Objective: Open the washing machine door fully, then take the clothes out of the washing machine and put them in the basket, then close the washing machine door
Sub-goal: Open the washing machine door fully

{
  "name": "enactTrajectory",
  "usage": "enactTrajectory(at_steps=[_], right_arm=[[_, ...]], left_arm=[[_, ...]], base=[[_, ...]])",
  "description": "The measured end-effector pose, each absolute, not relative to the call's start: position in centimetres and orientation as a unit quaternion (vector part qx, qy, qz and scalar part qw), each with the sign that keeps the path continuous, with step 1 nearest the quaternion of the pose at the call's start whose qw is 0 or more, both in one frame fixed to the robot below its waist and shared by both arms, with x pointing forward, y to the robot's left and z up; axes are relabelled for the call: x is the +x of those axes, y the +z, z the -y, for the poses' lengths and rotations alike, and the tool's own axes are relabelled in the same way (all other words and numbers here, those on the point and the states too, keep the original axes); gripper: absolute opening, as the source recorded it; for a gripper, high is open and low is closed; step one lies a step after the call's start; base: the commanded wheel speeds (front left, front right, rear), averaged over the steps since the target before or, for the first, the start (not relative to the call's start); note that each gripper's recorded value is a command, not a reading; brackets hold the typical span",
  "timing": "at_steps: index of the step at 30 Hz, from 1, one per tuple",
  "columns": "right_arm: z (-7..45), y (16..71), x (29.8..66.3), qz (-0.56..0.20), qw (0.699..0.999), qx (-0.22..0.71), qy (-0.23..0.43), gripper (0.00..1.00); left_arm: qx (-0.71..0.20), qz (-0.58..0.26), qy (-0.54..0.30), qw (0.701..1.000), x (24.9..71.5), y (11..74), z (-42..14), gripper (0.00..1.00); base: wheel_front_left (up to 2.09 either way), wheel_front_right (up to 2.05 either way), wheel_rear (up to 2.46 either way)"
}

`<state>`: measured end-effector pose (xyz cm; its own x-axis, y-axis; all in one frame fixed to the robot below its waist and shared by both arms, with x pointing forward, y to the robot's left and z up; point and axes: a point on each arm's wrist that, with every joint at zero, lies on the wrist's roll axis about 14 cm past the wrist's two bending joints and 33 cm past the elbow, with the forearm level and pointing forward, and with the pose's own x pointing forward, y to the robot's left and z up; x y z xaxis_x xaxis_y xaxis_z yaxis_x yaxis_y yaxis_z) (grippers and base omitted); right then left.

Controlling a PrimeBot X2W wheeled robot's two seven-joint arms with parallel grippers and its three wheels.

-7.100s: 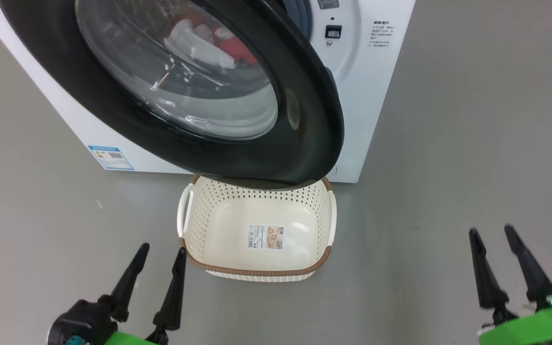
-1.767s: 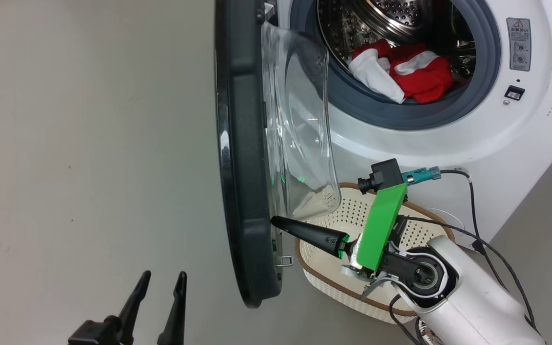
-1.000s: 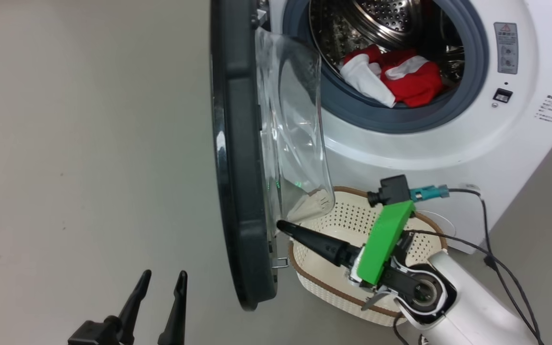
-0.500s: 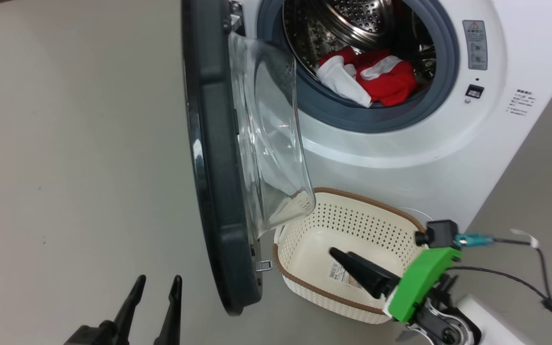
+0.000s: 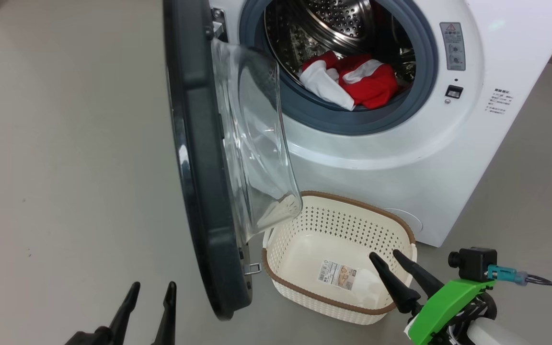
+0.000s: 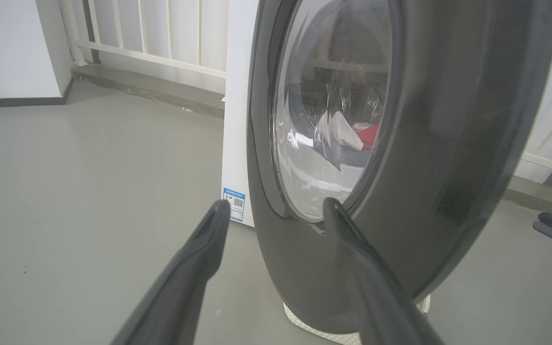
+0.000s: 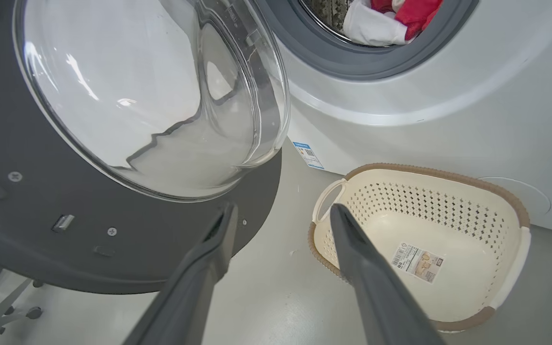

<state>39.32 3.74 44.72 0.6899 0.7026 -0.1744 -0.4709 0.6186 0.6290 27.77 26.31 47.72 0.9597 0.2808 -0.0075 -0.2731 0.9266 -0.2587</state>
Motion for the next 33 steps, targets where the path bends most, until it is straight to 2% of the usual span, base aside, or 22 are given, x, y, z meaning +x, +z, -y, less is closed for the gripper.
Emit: enactTrajectory(at_steps=[6, 17, 23, 31, 32, 33], right_arm=[[-1.7, 46.5, 41.4, -0.136, 0.909, 0.233, 0.318, 1.00], [0.1, 47.6, 40.4, -0.066, 0.937, 0.177, 0.293, 1.00], [1.2, 45.2, 38.9, -0.090, 0.945, 0.163, 0.269, 1.00], [1.6, 44.7, 38.7, -0.093, 0.949, 0.151, 0.262, 1.00], [1.6, 44.7, 38.7, -0.092, 0.949, 0.152, 0.261, 1.00], [1.6, 44.8, 38.7, -0.092, 0.949, 0.153, 0.260, 1.00]], left_arm=[[-0.130, 0.013, 0.138, 0.982, 28.0, 47.6, -26.2, 1.00], [-0.129, 0.012, 0.140, 0.982, 28.0, 47.6, -26.3, 1.00], [-0.129, 0.012, 0.142, 0.981, 27.9, 47.6, -26.4, 1.00], [-0.129, 0.011, 0.142, 0.981, 27.9, 47.5, -26.4, 1.00], [-0.129, 0.012, 0.142, 0.981, 27.9, 47.6, -26.4, 0.80], [-0.129, 0.013, 0.142, 0.981, 28.0, 47.7, -26.4, 0.80]], base=[[0.00, 0.00, 0.00], [0.00, 0.00, 0.00], [0.00, 0.00, 0.00], [0.00, 0.00, 0.00], [0.00, 0.00, 0.00], [0.00, 0.00, 0.00]])
